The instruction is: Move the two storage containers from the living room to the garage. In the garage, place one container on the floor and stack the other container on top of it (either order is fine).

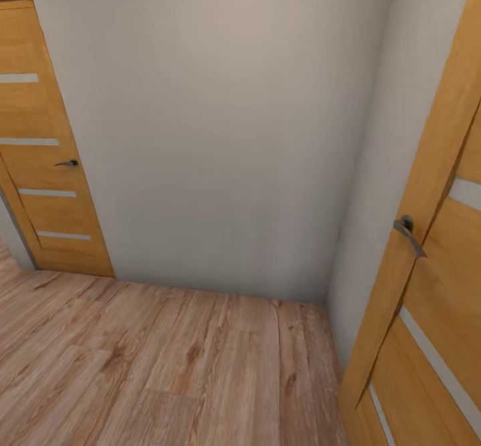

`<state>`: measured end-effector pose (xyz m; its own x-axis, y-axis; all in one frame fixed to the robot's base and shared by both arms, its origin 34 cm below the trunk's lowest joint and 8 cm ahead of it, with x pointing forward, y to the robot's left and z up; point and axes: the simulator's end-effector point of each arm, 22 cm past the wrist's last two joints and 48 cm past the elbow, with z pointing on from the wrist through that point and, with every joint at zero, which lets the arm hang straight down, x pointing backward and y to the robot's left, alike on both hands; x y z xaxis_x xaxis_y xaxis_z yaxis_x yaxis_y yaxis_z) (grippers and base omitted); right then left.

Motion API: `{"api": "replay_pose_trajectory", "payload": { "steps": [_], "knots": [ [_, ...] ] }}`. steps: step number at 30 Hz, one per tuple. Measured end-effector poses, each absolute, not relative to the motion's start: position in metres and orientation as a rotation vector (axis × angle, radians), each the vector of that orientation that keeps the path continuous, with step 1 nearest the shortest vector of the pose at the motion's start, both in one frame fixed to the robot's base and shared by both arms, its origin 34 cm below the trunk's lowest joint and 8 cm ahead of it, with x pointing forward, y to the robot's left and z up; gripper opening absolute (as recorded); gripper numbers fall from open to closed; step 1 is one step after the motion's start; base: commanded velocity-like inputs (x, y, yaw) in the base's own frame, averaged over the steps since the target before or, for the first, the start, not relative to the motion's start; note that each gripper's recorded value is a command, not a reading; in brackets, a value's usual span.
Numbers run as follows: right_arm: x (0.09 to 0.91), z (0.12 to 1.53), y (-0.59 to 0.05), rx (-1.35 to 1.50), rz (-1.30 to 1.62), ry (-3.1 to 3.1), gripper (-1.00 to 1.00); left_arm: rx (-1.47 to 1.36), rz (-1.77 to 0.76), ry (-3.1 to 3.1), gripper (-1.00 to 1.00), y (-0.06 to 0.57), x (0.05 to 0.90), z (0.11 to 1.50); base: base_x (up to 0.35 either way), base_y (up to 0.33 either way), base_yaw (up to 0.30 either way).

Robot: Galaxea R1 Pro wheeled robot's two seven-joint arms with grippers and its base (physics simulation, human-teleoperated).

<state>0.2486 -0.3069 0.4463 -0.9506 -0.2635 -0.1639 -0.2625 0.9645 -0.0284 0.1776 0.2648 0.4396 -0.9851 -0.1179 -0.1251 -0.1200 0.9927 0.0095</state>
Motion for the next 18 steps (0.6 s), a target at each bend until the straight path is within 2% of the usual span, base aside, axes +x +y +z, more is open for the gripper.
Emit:
{"api": "replay_pose_trajectory", "payload": {
  "steps": [18],
  "knots": [
    [0.2489,0.4463,-0.3072,-0.398,-0.01,2.947,1.0,-0.18,0.028,3.011,1.0,0.2657,0.1776,0.4396,0.321,0.0,0.0]
  ]
}}
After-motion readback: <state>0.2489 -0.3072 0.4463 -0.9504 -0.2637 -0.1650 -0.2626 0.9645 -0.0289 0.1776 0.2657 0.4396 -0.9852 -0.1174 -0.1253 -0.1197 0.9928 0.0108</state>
